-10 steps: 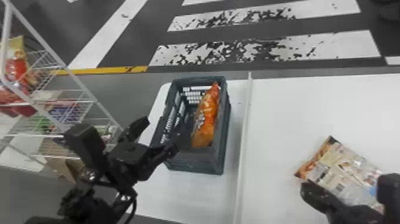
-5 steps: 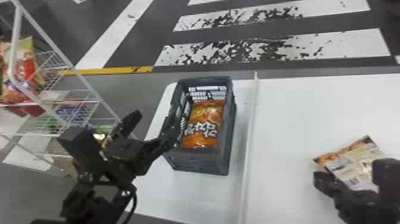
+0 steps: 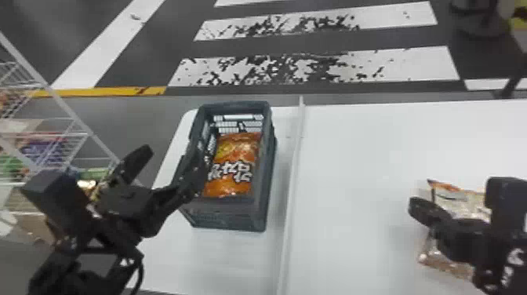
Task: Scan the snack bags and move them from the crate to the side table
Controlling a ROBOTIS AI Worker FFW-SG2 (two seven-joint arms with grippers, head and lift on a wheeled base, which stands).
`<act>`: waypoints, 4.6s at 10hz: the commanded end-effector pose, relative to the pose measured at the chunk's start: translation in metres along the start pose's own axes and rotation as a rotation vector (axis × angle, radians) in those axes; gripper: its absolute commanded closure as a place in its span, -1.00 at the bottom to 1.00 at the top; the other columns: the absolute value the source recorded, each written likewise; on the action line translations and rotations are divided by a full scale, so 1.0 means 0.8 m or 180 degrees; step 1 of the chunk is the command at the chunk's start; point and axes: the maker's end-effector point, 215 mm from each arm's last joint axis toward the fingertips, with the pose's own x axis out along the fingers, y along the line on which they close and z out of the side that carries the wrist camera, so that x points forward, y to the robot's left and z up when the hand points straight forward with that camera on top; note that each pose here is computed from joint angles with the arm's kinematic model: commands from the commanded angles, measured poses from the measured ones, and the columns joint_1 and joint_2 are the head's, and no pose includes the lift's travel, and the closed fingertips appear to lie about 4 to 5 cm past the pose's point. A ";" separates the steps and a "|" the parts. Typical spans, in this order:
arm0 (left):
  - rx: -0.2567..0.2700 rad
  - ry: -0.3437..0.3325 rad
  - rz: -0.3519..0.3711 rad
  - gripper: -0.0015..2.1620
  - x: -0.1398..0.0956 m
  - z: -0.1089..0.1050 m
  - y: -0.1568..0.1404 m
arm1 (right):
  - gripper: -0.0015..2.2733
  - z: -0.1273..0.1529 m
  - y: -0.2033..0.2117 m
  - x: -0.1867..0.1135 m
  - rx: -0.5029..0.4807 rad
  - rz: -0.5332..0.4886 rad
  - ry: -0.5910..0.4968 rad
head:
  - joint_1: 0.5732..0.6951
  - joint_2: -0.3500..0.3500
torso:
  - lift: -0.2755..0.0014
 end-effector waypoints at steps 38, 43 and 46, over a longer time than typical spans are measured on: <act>-0.0008 0.0079 -0.0249 -0.97 0.047 -0.034 -0.038 | -0.97 0.096 -0.137 -0.164 0.0323 -0.0030 -0.0766 | 1.00 -0.10 | 0.36; 0.0023 0.0131 -0.0291 -0.97 0.045 -0.040 -0.044 | -0.96 0.066 -0.275 -0.155 0.0081 -0.0401 -0.0518 | 1.00 -0.50 | 0.36; 0.0046 0.0177 -0.0310 -0.97 0.041 -0.050 -0.057 | -0.95 0.057 -0.356 -0.154 -0.0116 -0.0678 -0.0650 | 1.00 -0.78 | 0.36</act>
